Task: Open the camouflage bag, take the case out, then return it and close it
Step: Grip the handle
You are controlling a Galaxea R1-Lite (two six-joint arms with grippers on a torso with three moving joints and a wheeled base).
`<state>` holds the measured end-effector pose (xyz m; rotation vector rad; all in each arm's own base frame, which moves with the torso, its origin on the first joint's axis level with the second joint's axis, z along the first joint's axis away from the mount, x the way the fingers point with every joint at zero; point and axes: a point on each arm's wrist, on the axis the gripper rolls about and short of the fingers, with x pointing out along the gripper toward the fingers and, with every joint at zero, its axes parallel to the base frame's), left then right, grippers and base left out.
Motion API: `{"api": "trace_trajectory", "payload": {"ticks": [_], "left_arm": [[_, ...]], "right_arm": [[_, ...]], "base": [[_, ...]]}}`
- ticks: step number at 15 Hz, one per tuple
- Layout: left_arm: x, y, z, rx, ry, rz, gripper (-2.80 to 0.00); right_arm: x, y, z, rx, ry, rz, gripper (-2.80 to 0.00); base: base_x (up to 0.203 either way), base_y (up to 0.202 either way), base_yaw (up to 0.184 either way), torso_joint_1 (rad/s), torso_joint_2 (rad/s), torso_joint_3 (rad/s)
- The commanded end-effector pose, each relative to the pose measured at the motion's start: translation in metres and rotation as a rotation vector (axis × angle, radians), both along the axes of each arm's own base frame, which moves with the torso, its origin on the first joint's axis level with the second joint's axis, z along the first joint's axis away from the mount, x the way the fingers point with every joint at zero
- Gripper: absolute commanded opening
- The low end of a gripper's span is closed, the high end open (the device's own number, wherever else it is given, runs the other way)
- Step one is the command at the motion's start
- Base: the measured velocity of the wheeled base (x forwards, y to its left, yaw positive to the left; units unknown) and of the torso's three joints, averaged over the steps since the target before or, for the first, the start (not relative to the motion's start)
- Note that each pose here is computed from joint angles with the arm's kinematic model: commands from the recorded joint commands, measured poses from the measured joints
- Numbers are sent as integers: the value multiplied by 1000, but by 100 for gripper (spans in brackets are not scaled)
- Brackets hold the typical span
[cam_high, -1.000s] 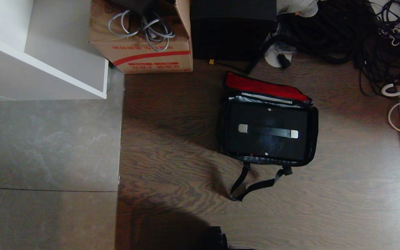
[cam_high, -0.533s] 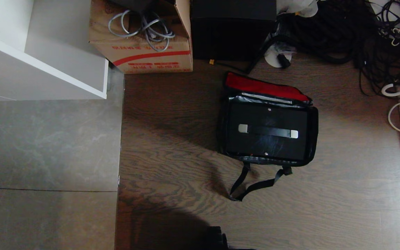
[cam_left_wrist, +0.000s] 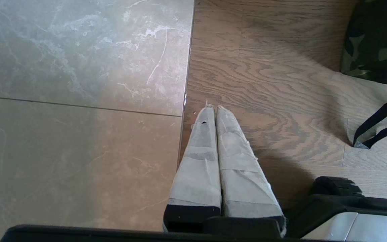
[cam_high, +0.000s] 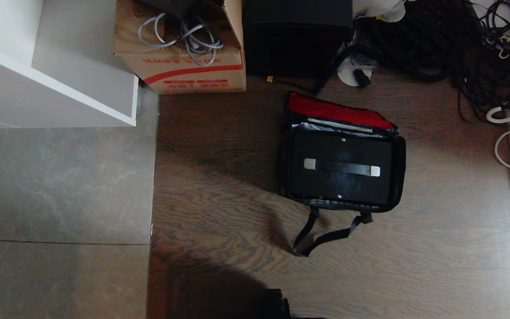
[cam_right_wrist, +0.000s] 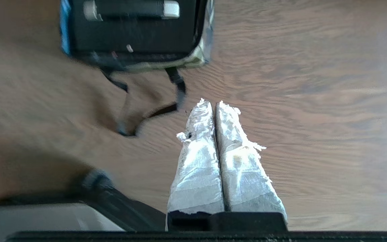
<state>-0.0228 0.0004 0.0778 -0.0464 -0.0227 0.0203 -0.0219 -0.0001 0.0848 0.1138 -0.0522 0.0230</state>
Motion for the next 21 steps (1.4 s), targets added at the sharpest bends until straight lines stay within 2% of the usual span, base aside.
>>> {"api": "trace_trajectory", "payload": {"ticks": [1, 3, 5, 21], "left_arm": [[1, 0, -3, 0, 10, 1, -280], [1, 0, -3, 0, 10, 1, -280], [1, 0, -3, -1, 10, 1, -280], [1, 0, -3, -1, 10, 1, -280]], "right_arm": [[-1, 0, -3, -50, -2, -4, -280], [-2, 0, -10, -131, 79, -9, -280], [-1, 0, -8, -99, 54, -11, -280], [-1, 0, -8, -99, 46, -9, -280]], "base": [[0, 0, 0, 0, 0, 0], [0, 0, 0, 0, 0, 0], [0, 0, 0, 0, 0, 0], [0, 0, 0, 0, 0, 0]]}}
